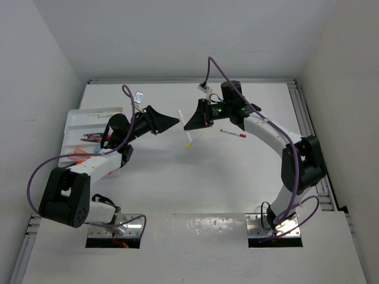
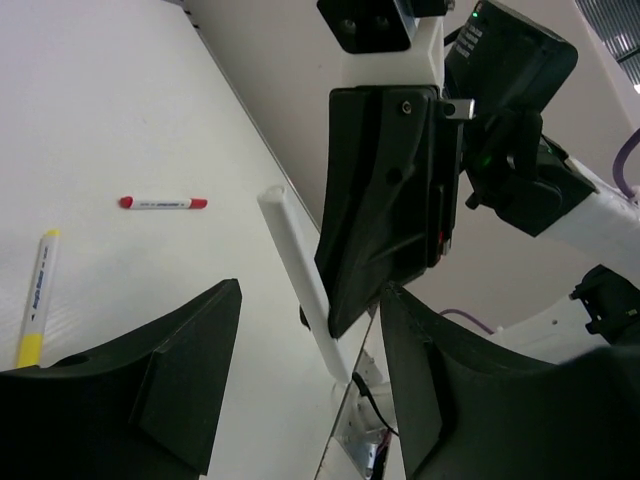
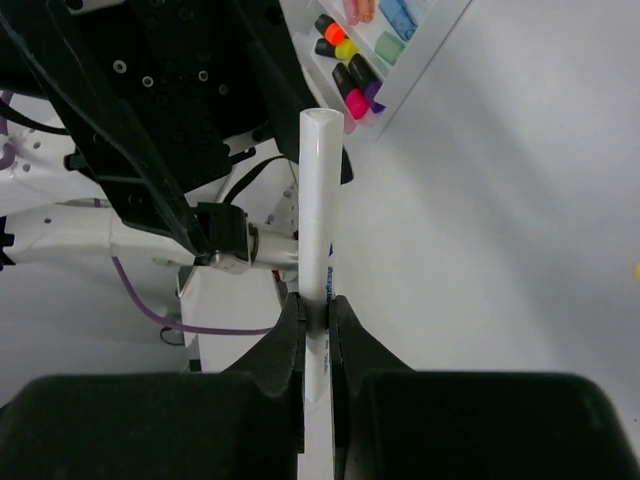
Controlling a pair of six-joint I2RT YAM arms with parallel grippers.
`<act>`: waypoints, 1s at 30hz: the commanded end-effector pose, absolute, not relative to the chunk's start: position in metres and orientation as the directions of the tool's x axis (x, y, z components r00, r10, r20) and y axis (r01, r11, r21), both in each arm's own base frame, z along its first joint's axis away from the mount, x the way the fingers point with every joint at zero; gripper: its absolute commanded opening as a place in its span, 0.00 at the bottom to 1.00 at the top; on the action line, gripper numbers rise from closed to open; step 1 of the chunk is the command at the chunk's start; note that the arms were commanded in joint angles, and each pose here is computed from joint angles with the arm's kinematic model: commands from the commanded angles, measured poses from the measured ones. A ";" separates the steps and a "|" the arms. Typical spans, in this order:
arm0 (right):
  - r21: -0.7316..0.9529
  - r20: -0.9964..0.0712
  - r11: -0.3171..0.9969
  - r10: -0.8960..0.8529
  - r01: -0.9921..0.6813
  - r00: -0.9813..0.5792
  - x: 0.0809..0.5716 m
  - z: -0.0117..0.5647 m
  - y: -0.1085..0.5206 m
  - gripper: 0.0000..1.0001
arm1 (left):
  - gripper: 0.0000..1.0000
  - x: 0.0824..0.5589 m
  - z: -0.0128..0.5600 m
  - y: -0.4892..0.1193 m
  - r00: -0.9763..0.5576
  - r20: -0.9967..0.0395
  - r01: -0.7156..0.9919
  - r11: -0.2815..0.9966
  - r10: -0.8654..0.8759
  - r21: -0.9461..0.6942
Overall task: Sort the stationery into containers
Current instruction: Pass the stationery from the right arm to the left
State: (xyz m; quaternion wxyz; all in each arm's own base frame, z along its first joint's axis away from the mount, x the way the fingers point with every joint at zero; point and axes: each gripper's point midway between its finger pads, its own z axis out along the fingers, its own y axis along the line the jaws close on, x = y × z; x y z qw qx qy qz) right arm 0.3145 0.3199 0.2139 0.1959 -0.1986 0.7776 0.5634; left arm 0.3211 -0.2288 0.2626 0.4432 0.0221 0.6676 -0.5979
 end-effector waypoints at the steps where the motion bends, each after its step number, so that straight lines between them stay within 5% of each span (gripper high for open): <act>1: 0.787 -0.570 0.225 -0.093 -0.575 -0.816 0.307 0.233 0.326 0.00 | 0.64 0.330 0.292 -0.234 -0.539 -0.659 0.630 0.267 -0.525 -0.729; 11: 0.785 -0.575 0.207 -0.105 -0.583 -0.811 0.303 0.237 0.333 0.00 | 0.58 0.333 0.282 -0.255 -0.572 -0.667 0.630 0.266 -0.477 -0.730; 21: 0.788 -0.577 0.196 -0.093 -0.583 -0.811 0.306 0.245 0.336 0.01 | 0.16 0.321 0.276 -0.256 -0.584 -0.684 0.650 0.254 -0.437 -0.716; 23: 0.790 -0.569 0.210 -0.098 -0.575 -0.817 0.307 0.243 0.335 0.14 | 0.04 0.328 0.275 -0.245 -0.572 -0.709 0.660 0.282 -0.413 -0.696; 24: 0.783 -0.574 0.220 -0.104 -0.582 -0.812 0.308 0.241 0.333 0.30 | 0.03 0.340 0.285 -0.239 -0.508 -0.772 0.710 0.322 -0.382 -0.627; 26: 0.786 -0.556 0.262 -0.095 -0.560 -0.826 0.313 0.234 0.323 0.45 | 0.01 0.361 0.266 -0.213 -0.554 -0.783 0.664 0.417 -0.283 -0.620; 27: 0.788 -0.551 0.274 -0.088 -0.552 -0.830 0.315 0.232 0.319 0.51 | 0.01 0.388 0.279 -0.202 -0.428 -0.886 0.748 0.480 -0.178 -0.458; 29: 0.797 -0.530 0.307 -0.055 -0.520 -0.846 0.325 0.225 0.303 0.52 | 0.02 0.405 0.250 -0.166 -0.520 -0.854 0.683 0.584 -0.035 -0.439; 30: 0.801 -0.521 0.318 -0.046 -0.507 -0.852 0.327 0.223 0.297 0.52 | 0.02 0.427 0.227 -0.147 -0.455 -0.882 0.727 0.623 0.122 -0.289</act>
